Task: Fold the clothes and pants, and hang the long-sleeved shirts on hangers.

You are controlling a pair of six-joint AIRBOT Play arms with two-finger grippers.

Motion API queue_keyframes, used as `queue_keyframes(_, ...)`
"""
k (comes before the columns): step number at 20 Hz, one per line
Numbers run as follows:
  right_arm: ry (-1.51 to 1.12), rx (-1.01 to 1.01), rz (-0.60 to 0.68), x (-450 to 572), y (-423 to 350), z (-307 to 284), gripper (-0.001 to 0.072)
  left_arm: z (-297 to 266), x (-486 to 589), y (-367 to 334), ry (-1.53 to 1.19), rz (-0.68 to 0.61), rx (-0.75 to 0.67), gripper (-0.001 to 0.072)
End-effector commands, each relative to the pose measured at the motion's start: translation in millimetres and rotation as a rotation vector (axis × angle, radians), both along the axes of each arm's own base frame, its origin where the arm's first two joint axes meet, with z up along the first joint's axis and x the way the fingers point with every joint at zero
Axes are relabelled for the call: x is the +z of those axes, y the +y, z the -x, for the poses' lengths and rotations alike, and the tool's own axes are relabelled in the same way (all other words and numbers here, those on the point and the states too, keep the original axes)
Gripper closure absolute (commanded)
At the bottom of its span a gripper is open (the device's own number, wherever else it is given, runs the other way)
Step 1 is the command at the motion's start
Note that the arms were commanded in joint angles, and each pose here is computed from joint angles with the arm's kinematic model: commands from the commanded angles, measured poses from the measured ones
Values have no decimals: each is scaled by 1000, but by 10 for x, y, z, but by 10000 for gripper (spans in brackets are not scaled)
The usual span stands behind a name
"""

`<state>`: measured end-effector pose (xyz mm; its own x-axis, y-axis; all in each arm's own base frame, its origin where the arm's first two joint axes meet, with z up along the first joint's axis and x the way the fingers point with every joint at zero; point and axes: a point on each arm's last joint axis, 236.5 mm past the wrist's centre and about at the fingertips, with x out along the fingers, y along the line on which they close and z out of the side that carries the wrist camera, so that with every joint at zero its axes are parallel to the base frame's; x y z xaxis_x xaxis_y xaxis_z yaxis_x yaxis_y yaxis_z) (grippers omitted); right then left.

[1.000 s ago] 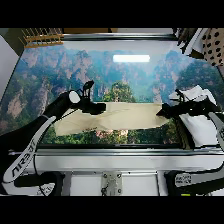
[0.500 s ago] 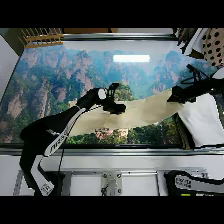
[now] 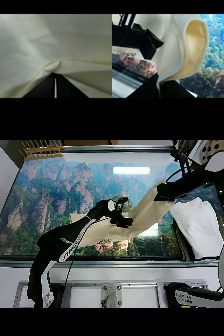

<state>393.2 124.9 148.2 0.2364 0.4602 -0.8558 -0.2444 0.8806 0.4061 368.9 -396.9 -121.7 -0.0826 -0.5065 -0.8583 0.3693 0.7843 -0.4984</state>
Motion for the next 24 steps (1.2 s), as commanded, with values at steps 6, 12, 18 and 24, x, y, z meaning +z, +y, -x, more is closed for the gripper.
queue_keyframes(6, -46, 77, -32, 241, 611, 124, 705, -549, 737, 512, -103, 51, 114, 701)
queue_keyframes(12, -76, 171, -108, 224, 1419, 228, 705, -1126, 1533, 1443, -234, 98, 297, 701)
queue_keyframes(18, -48, 294, -236, -115, 2539, 411, 705, -1300, 2156, 2452, -329, 94, 433, 701)
queue_keyframes(24, -57, 366, -276, -968, 3555, 533, 687, -1258, 2587, 3248, -394, 77, 557, 701)
